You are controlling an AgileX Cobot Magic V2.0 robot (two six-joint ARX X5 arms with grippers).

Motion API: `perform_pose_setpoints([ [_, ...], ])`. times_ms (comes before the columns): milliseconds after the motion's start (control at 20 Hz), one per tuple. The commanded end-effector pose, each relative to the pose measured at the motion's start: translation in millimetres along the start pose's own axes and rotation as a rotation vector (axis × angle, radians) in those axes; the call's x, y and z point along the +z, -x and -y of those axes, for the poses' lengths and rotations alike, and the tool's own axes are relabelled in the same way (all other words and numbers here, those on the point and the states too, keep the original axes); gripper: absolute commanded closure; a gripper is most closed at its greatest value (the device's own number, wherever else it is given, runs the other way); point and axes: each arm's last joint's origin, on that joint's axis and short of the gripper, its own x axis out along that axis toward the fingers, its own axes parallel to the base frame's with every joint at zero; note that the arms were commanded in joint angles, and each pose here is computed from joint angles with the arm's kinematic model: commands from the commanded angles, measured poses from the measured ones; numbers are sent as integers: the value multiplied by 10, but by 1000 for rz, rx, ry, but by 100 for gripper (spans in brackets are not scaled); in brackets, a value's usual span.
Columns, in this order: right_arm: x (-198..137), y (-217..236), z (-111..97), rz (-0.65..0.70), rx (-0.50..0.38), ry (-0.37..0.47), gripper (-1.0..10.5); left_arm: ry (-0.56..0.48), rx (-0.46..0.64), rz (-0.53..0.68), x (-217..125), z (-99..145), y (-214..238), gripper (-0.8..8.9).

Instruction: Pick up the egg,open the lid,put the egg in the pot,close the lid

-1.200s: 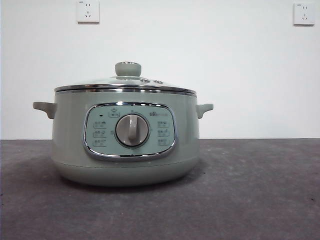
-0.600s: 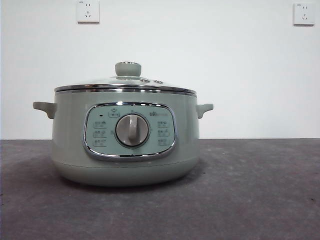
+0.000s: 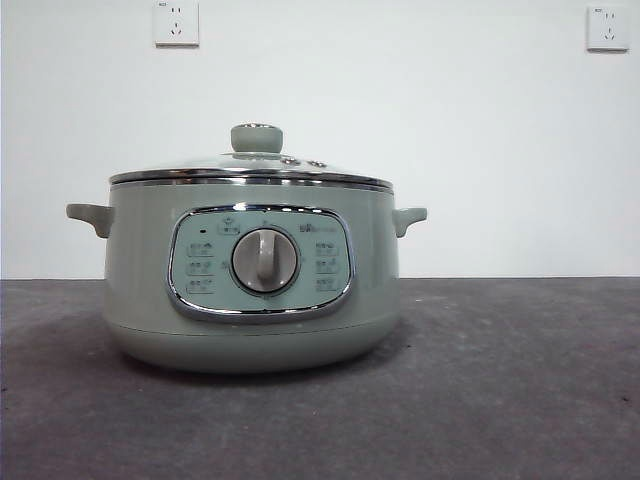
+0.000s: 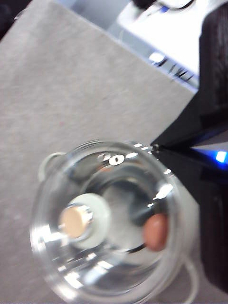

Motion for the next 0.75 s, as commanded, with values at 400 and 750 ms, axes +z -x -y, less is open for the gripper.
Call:
perform_pose_setpoints([
  [400, -23, -25, 4, -30, -6, -9, 945, -194, 303, 580, -391, -248, 525, 817],
  [750, -16, -37, 3, -34, -7, -9, 945, -106, 623, 579, -1592, -455, 87, 817],
])
